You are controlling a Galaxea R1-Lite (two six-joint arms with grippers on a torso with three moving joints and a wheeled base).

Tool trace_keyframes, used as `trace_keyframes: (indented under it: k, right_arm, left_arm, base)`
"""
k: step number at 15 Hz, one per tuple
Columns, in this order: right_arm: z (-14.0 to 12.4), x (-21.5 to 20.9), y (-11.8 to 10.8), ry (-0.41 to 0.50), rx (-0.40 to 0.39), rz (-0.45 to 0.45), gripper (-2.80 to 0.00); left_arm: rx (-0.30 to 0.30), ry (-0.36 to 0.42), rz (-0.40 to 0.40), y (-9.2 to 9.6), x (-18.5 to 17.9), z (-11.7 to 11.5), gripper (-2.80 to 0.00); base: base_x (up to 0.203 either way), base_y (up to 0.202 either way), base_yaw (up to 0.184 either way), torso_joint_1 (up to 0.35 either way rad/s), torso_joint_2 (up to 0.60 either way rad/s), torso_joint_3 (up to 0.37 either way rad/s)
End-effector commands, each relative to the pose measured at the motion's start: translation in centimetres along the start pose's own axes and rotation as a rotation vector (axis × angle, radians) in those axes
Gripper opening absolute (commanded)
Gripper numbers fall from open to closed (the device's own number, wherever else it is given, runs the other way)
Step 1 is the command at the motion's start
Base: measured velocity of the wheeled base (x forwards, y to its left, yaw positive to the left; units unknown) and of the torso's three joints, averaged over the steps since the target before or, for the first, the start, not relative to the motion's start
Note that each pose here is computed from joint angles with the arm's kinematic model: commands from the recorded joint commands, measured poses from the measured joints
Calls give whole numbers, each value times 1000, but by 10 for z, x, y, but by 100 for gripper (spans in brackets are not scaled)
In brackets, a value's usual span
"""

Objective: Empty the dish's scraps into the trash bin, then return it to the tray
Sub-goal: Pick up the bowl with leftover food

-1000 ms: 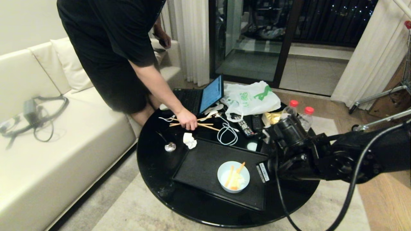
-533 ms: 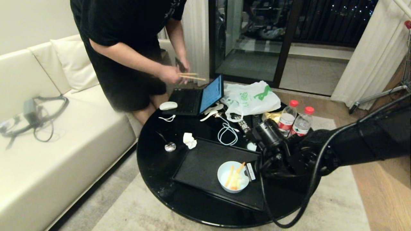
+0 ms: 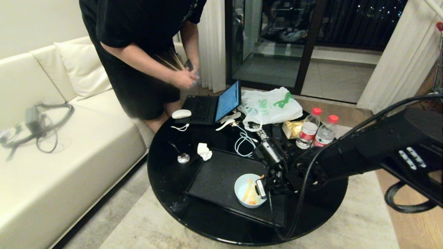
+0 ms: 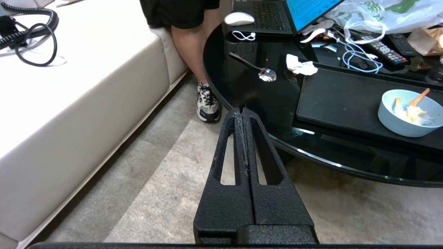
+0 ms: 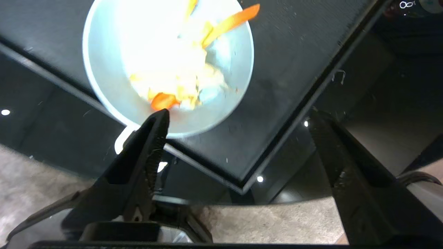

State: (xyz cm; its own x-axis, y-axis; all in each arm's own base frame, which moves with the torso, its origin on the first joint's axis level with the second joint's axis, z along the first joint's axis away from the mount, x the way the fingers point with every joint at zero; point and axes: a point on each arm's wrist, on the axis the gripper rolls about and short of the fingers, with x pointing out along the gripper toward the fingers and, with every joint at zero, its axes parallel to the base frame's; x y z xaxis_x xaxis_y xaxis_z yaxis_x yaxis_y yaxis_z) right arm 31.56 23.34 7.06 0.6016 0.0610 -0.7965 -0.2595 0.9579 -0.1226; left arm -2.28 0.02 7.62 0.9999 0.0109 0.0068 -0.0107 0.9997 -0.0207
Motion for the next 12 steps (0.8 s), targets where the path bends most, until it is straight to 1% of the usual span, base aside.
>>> trace_keyframes:
  k: [1, 2, 5, 10, 12]
  right_arm:
    - [-4, 22, 5, 20, -10, -59, 0]
    - [-3, 27, 6, 17, -9, -82, 0]
    - [1, 39, 4, 16, 6, -98, 0]
    - [8, 53, -10, 26, 38, -126, 0]
    - [7, 56, -18, 45, 44, -141, 0]
  left_arm:
    - [-1, -1, 1, 0, 0, 0, -280]
    - [-1, -1, 0, 0, 0, 0, -280]
    - [-1, -1, 0, 0, 0, 0, -280]
    - [-1, -1, 0, 0, 0, 0, -280]
    - [-1, -1, 1, 0, 0, 0, -280]
  base:
    - [0, 0, 0, 0, 0, 0]
    - [0, 0, 0, 0, 0, 0]
    - [0, 0, 0, 0, 0, 0]
    - [0, 0, 0, 0, 0, 0]
    - [0, 0, 0, 0, 0, 0]
